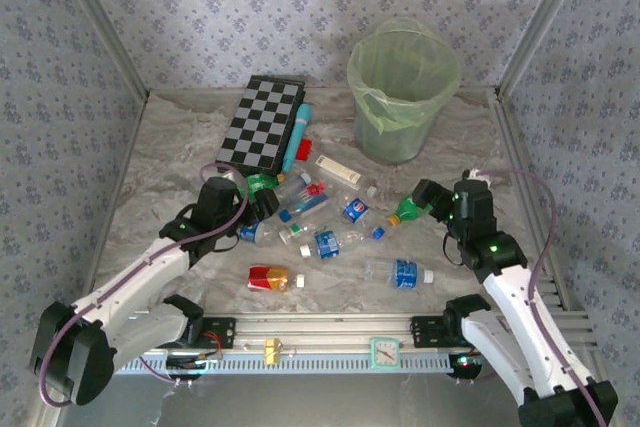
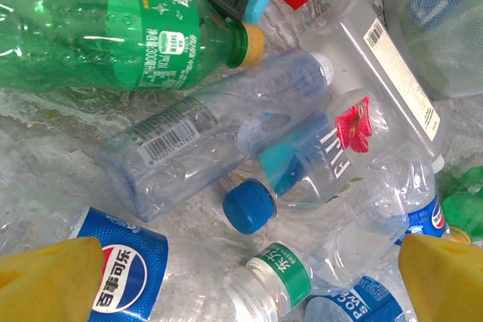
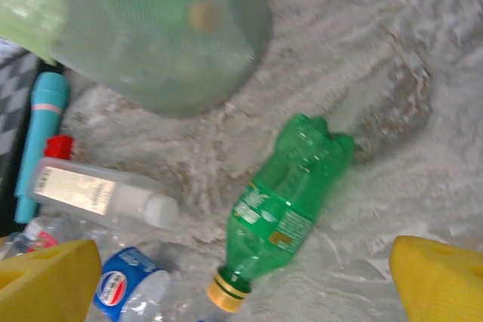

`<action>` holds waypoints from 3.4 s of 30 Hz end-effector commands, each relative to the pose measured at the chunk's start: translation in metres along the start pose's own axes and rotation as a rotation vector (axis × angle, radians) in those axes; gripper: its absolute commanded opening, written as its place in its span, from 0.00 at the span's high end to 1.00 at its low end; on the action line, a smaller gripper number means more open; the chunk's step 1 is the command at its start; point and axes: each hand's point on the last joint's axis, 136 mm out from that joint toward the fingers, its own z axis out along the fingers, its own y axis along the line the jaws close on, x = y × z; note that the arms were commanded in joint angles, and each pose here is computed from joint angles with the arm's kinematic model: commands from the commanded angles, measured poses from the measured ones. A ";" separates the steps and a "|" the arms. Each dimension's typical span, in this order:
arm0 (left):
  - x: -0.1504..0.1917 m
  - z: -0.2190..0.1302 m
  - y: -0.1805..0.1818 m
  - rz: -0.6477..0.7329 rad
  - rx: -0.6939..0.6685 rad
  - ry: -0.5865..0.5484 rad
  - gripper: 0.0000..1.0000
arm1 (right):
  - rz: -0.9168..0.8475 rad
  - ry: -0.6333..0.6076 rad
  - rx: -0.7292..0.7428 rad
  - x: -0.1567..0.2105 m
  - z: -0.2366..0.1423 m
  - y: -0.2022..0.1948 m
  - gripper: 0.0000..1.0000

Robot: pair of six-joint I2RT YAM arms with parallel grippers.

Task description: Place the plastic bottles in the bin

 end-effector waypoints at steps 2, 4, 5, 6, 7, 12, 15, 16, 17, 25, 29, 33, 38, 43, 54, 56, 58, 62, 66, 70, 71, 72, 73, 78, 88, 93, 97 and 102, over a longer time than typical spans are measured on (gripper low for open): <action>-0.014 -0.004 -0.016 0.046 0.019 -0.047 0.00 | 0.079 0.025 0.052 0.011 0.015 -0.013 0.00; -0.012 -0.004 -0.014 0.044 0.012 -0.045 0.00 | 0.076 0.036 0.060 0.011 0.023 -0.014 0.00; -0.011 -0.005 -0.013 0.040 0.009 -0.047 0.00 | 0.076 0.047 0.068 0.012 0.028 -0.015 0.00; -0.011 -0.006 -0.012 0.038 0.008 -0.052 0.00 | 0.075 0.056 0.077 0.013 0.031 -0.016 0.00; -0.011 -0.007 -0.011 0.036 0.008 -0.058 0.00 | 0.076 0.064 0.088 0.013 0.036 -0.017 0.00; -0.011 -0.014 -0.008 0.046 0.013 -0.078 0.00 | 0.070 0.093 0.124 0.011 0.054 -0.019 0.00; -0.008 -0.015 -0.008 0.052 0.015 -0.069 0.00 | 0.059 0.121 0.126 0.012 0.068 -0.017 0.00; -0.007 -0.014 -0.006 0.050 0.010 -0.065 0.00 | 0.060 0.131 0.129 0.012 0.072 -0.016 0.00; -0.006 -0.014 -0.006 0.050 0.010 -0.059 0.00 | 0.063 0.145 0.135 0.014 0.077 -0.016 0.00; -0.001 -0.012 -0.004 0.048 0.005 -0.034 0.00 | 0.080 0.203 0.144 0.024 0.108 -0.014 0.02; -0.001 -0.012 -0.003 0.047 0.001 -0.036 0.00 | 0.091 0.229 0.179 0.032 0.118 -0.020 0.05; -0.001 -0.012 -0.001 0.043 -0.005 -0.036 0.00 | 0.104 0.241 0.208 0.038 0.125 -0.026 0.08; 0.000 -0.012 0.000 0.038 -0.010 -0.035 0.00 | 0.109 0.247 0.229 0.042 0.131 -0.031 0.13; 0.000 -0.012 0.002 0.036 -0.017 -0.037 0.00 | 0.108 0.262 0.245 0.048 0.136 -0.036 0.16; 0.001 -0.012 0.003 0.031 -0.021 -0.035 0.00 | 0.111 0.278 0.258 0.056 0.143 -0.042 0.25; 0.001 -0.012 0.004 0.030 -0.021 -0.036 0.00 | 0.110 0.279 0.261 0.057 0.143 -0.043 0.26; 0.002 -0.012 0.004 0.031 -0.022 -0.035 0.00 | 0.109 0.278 0.260 0.056 0.143 -0.043 0.29; 0.002 -0.013 0.004 0.032 -0.023 -0.036 0.00 | 0.106 0.268 0.252 0.053 0.141 -0.042 0.36; 0.000 -0.014 0.004 0.038 -0.020 -0.043 0.00 | 0.094 0.241 0.230 0.043 0.134 -0.036 0.40; -0.001 -0.016 0.003 0.050 -0.018 -0.052 0.00 | 0.076 0.209 0.187 0.030 0.121 -0.026 0.43; -0.002 -0.017 0.003 0.053 -0.017 -0.055 0.00 | 0.070 0.199 0.171 0.027 0.117 -0.022 0.43; -0.003 -0.017 0.004 0.052 -0.017 -0.060 0.00 | 0.066 0.190 0.152 0.024 0.112 -0.018 0.44; -0.004 -0.018 0.004 0.052 -0.016 -0.064 0.00 | 0.063 0.179 0.138 0.021 0.108 -0.015 0.45; -0.008 -0.021 0.004 0.049 0.000 -0.084 0.00 | 0.032 0.132 0.008 0.003 0.080 0.012 0.47; -0.020 -0.025 -0.005 0.050 0.045 -0.103 0.00 | -0.071 0.027 -0.231 -0.059 0.011 0.080 0.48; -0.025 -0.025 -0.006 0.061 0.044 -0.112 0.00 | -0.124 -0.045 -0.314 -0.103 -0.017 0.115 0.48; -0.029 -0.021 -0.006 0.080 0.038 -0.118 0.00 | -0.169 -0.107 -0.357 -0.145 -0.028 0.145 0.48; -0.035 -0.017 -0.008 0.102 0.045 -0.131 0.00 | -0.194 -0.163 -0.371 -0.188 -0.019 0.174 0.48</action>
